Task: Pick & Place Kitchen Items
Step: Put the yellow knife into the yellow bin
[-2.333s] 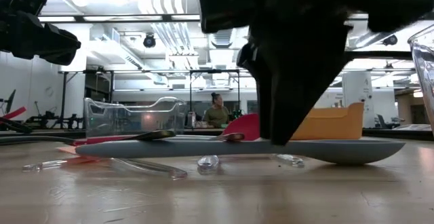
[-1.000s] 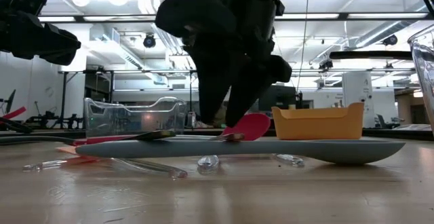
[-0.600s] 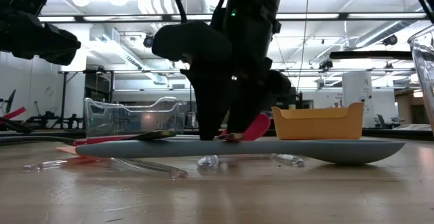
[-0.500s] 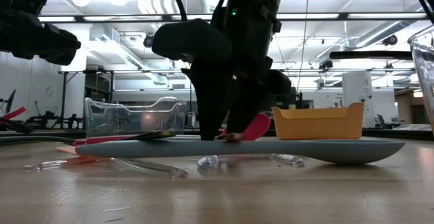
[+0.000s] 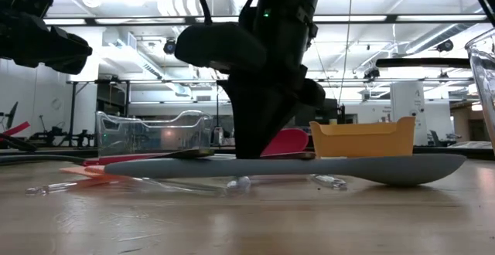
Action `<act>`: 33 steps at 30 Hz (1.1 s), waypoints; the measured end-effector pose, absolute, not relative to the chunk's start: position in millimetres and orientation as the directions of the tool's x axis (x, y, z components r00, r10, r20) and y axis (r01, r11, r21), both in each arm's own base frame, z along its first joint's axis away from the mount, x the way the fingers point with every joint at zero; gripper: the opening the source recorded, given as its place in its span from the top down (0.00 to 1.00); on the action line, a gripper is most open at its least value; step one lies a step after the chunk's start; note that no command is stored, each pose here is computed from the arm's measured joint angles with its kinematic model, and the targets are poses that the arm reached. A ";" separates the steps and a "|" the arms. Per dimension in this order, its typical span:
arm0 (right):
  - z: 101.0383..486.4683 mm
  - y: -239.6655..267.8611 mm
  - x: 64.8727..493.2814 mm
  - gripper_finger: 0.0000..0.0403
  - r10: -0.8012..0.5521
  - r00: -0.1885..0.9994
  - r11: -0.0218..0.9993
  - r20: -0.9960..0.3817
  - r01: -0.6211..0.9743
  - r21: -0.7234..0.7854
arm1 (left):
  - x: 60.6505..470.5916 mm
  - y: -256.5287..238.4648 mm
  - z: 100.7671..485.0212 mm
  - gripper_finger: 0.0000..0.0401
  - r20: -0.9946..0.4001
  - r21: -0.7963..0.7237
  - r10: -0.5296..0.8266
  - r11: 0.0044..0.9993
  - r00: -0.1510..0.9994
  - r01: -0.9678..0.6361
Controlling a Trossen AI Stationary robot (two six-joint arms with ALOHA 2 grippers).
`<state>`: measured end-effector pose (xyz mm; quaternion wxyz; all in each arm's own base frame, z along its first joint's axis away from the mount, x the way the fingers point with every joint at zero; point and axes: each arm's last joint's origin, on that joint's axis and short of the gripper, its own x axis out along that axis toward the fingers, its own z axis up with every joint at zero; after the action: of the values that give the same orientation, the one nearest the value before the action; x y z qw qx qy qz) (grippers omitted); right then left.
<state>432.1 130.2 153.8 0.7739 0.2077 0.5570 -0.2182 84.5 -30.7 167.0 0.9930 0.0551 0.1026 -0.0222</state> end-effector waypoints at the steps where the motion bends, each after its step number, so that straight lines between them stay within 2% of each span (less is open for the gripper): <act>1: 154.6 130.3 432.2 0.91 -0.104 0.287 0.822 -0.952 0.563 0.080 | 84.5 -30.7 167.0 0.94 -0.206 0.105 -0.033 0.993 0.978 0.055; 5: 154.5 130.4 432.2 0.97 -0.104 0.287 0.826 -0.952 0.558 0.078 | 84.5 -30.7 166.9 0.94 -0.207 0.105 -0.033 0.993 0.978 0.055; 12: 156.1 130.1 431.7 0.93 -0.102 0.287 0.821 -0.952 0.565 0.082 | 84.5 -30.7 167.0 0.94 -0.206 0.105 -0.033 0.993 0.978 0.055; 17: 156.2 130.4 431.6 0.86 -0.097 0.286 0.812 -0.953 0.576 0.090 | 84.5 -30.7 166.9 0.94 -0.206 0.105 -0.033 0.993 0.978 0.055; 27: 154.3 131.4 431.5 0.62 -0.073 0.275 0.807 -0.959 0.581 0.105 | 84.5 -30.7 166.9 0.94 -0.206 0.105 -0.033 0.993 0.978 0.056; 33: 150.7 131.4 432.1 0.56 -0.076 0.268 0.810 -0.960 0.578 0.098 | 84.5 -30.7 167.0 0.94 -0.206 0.105 -0.033 0.993 0.978 0.055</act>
<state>432.1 131.4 150.7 0.7647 0.2219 0.5660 -0.2136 84.5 -30.7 167.0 0.9930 0.0550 0.1026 -0.0222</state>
